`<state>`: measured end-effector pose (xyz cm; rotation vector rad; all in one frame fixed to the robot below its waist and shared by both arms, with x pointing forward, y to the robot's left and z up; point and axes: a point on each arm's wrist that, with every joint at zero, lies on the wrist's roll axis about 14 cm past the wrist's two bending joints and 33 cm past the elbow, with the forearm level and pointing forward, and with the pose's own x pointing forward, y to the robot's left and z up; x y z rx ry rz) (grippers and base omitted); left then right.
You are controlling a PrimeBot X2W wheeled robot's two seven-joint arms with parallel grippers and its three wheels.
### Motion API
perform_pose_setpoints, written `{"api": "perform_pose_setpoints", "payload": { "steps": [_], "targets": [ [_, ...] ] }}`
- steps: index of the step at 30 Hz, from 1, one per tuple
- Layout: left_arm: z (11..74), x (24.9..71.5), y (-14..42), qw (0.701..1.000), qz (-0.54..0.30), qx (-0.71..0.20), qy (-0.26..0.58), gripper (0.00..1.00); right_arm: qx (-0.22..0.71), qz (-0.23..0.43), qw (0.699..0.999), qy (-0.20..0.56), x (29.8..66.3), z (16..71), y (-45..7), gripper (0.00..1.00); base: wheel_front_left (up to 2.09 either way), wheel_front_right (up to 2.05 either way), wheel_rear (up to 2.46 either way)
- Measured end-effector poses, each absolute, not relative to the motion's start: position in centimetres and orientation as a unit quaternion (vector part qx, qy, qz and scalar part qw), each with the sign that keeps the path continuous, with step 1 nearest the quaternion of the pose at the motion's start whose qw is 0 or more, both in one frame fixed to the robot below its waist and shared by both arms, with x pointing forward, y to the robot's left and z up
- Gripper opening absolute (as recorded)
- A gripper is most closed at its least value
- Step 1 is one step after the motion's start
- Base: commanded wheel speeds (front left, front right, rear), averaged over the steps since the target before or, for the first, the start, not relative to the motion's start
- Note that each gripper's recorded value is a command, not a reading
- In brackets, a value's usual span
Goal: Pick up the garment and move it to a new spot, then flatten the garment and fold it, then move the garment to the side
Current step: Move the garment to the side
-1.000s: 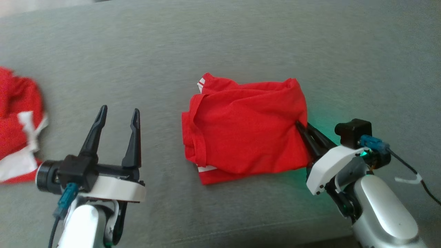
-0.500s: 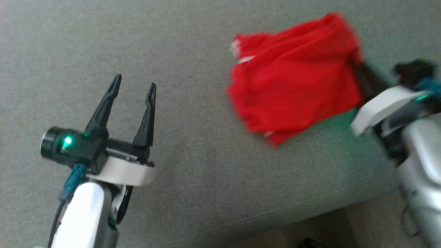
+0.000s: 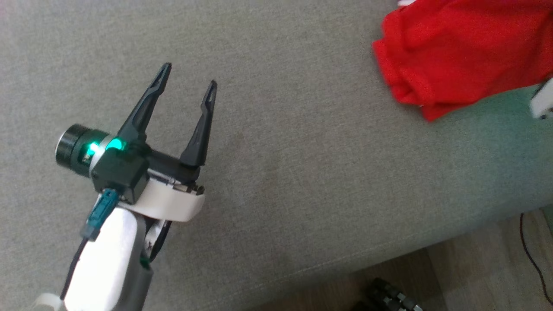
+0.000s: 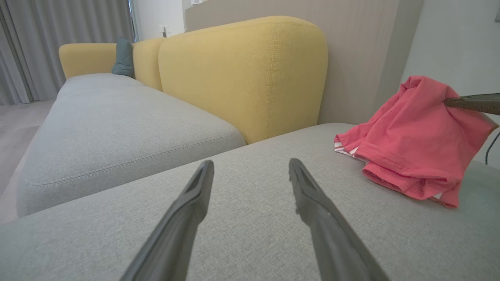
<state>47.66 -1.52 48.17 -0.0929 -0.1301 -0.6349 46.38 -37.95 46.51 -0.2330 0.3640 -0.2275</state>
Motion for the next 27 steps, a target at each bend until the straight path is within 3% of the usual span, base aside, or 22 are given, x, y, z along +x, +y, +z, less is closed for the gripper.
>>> {"api": "perform_pose_setpoints", "payload": {
  "steps": [10, 11, 12, 14, 15, 16, 19, 27],
  "targets": [
    [47.4, 48.9, -2.4, 0.941, -0.327, -0.054, -0.070, 1.00, -0.168, -0.173, 0.950, 0.196, 46.3, 45.8, -41.9, 0.00, 0.00, 0.00, 0.00],
    [47.3, 49.2, -2.4, 0.940, -0.328, -0.055, -0.071, 1.00, -0.168, -0.179, 0.950, 0.195, 46.4, 45.6, -42.1, 0.07, 0.00, 0.00, 0.00],
    [47.1, 49.4, -2.4, 0.941, -0.327, -0.055, -0.071, 1.00, -0.169, -0.181, 0.949, 0.194, 46.6, 45.4, -42.1, 0.00, 0.00, 0.00, 0.00],
    [46.6, 49.8, -2.3, 0.941, -0.327, -0.055, -0.068, 1.00, -0.173, -0.178, 0.950, 0.190, 47.4, 45.0, -41.6, 0.00, 0.00, 0.00, 0.00],
    [46.3, 49.9, -2.2, 0.942, -0.326, -0.055, -0.066, 1.00, -0.175, -0.176, 0.950, 0.187, 47.8, 44.8, -41.3, 0.14, 0.00, 0.00, 0.00],
    [46.1, 50.0, -2.1, 0.942, -0.325, -0.054, -0.063, 1.00, -0.177, -0.174, 0.951, 0.186, 48.1, 44.7, -41.1, 0.40, 0.00, 0.00, 0.00],
    [45.6, 50.2, -1.7, 0.944, -0.320, -0.051, -0.058, 1.00, -0.179, -0.173, 0.951, 0.183, 48.6, 44.2, -40.7, 1.00, 0.00, 0.00, 0.00],
    [46.2, 50.0, -0.9, 0.948, -0.309, -0.045, -0.060, 1.00, -0.158, -0.196, 0.956, 0.149, 47.9, 45.1, -40.2, 1.00, 0.00, 0.00, 0.00]
  ]
}}
